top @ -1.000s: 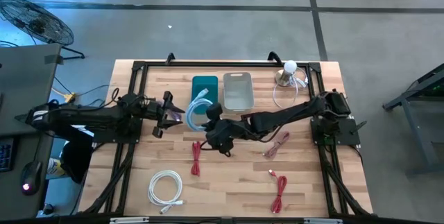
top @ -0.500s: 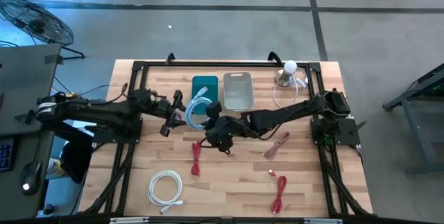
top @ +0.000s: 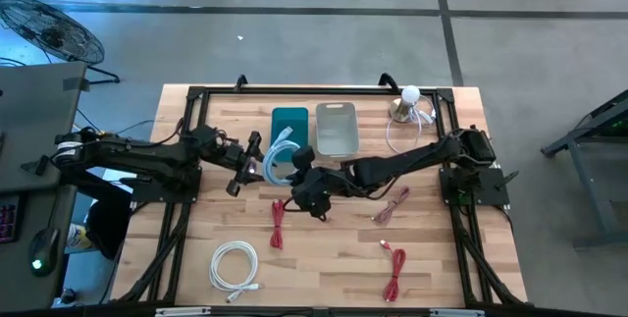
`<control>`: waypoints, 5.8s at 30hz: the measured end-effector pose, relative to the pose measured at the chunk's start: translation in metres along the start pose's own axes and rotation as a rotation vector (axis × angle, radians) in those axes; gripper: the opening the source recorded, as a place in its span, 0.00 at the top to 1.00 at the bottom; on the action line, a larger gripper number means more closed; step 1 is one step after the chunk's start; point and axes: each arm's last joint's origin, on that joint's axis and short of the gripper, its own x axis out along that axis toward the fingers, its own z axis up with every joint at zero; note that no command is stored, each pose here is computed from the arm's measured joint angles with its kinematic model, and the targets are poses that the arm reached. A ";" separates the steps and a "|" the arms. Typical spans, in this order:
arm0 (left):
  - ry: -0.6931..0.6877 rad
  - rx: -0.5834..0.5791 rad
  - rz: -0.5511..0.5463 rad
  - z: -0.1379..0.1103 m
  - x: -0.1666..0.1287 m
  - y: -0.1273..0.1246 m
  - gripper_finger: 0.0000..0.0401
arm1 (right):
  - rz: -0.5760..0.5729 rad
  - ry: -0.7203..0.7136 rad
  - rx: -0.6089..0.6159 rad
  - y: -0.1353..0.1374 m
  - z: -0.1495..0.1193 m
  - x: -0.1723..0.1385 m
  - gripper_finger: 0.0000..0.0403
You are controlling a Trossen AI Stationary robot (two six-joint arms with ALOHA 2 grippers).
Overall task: Pick & Place USB Port
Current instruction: Put the light blue HDMI cable into the blue bin, then put the brown charger cable into the gray bin
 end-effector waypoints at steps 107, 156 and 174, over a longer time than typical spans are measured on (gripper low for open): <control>0.521 0.392 0.850 0.003 -0.003 0.028 0.98 | -0.172 0.221 0.347 0.006 0.002 -0.072 0.44; 0.656 0.202 0.581 -0.048 0.040 0.080 0.72 | -0.048 0.211 0.357 0.007 0.000 -0.077 0.44; 0.268 0.250 0.197 0.007 0.038 0.062 0.49 | -0.056 0.224 0.439 -0.006 -0.006 -0.105 0.44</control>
